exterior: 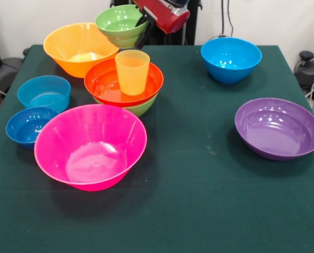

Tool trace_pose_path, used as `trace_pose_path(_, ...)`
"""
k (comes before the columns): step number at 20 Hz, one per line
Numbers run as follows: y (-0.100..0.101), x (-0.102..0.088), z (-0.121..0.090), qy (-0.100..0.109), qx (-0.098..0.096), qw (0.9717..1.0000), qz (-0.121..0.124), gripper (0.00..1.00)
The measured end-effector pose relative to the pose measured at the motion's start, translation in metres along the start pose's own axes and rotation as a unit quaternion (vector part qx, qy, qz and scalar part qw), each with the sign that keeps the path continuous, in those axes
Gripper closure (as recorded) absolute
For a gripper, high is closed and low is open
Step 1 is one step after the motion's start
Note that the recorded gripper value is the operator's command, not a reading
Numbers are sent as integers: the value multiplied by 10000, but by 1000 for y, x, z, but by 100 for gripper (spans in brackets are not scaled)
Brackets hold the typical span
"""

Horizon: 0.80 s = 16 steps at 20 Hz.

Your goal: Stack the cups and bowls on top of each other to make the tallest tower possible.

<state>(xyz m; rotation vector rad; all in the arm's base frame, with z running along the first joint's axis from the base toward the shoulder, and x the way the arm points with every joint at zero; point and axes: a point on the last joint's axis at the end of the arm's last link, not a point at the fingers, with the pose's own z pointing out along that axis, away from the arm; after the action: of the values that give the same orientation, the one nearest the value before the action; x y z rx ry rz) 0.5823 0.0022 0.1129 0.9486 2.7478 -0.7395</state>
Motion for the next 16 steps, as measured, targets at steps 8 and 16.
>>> trace_pose_path(8,16,7,11,-143,-98,9997,-157,100)
trace_pose_path(16,31,16,19,-274,-193,9989,-321,100)
